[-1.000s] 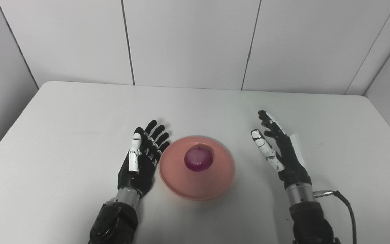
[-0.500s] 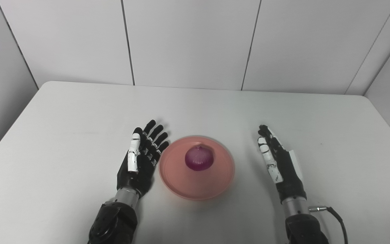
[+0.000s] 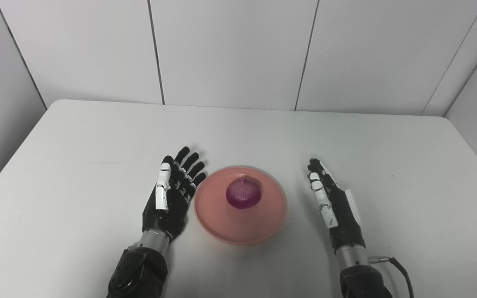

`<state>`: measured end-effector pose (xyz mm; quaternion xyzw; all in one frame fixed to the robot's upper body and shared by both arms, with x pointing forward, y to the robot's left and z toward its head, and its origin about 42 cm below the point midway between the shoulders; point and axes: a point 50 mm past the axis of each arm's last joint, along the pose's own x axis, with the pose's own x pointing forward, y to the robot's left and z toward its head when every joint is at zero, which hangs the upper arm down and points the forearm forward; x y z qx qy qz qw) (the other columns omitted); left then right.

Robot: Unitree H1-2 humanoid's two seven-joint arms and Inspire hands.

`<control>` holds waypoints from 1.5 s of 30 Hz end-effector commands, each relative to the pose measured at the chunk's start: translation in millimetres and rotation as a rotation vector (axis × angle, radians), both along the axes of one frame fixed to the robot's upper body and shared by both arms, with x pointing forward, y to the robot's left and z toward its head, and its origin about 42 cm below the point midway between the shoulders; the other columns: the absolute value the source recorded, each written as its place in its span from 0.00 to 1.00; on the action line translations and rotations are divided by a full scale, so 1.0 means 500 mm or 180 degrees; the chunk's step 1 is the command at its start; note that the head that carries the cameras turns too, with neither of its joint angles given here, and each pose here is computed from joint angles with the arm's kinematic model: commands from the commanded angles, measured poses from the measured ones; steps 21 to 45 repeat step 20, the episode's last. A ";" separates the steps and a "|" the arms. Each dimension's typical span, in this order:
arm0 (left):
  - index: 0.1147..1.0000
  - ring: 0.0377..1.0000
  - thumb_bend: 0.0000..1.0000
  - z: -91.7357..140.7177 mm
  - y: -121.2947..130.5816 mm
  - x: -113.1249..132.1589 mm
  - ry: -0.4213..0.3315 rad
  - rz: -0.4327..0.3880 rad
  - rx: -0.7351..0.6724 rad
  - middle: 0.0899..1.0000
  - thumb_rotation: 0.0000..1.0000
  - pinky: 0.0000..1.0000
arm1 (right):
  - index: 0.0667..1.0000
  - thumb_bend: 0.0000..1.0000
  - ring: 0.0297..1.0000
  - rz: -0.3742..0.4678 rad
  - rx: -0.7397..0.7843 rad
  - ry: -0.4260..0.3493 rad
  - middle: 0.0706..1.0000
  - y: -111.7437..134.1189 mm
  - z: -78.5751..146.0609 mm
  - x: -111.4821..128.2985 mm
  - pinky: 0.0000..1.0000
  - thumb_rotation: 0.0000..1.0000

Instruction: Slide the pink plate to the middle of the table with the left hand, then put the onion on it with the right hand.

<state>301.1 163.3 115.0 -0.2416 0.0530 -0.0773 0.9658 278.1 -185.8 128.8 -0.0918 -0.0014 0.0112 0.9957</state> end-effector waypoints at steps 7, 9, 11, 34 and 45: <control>0.90 0.91 0.41 -0.004 0.005 -0.002 0.0031 0.0023 0.0023 0.92 1.00 0.92 | 0.91 0.18 0.92 0.0076 -0.0024 -0.0192 0.92 0.010 0.019 0.008 0.91 1.00; 0.90 0.91 0.41 -0.005 0.005 -0.002 0.0026 0.0020 0.0036 0.92 1.00 0.92 | 0.91 0.18 0.92 0.0089 -0.0053 -0.0201 0.92 0.010 0.017 0.007 0.91 1.00; 0.90 0.91 0.41 -0.005 0.005 -0.002 0.0025 0.0019 0.0018 0.92 1.00 0.92 | 0.91 0.18 0.92 0.0095 -0.0060 -0.0198 0.92 0.010 0.016 0.007 0.91 1.00; 0.90 0.91 0.41 -0.008 0.004 -0.004 0.0045 0.0035 -0.0009 0.92 1.00 0.92 | 0.92 0.19 0.94 0.0097 -0.0042 -0.0176 0.93 0.011 0.017 0.006 0.92 1.00; 0.90 0.91 0.41 -0.008 0.004 -0.004 0.0045 0.0035 -0.0009 0.92 1.00 0.92 | 0.92 0.19 0.94 0.0097 -0.0042 -0.0176 0.93 0.011 0.017 0.006 0.92 1.00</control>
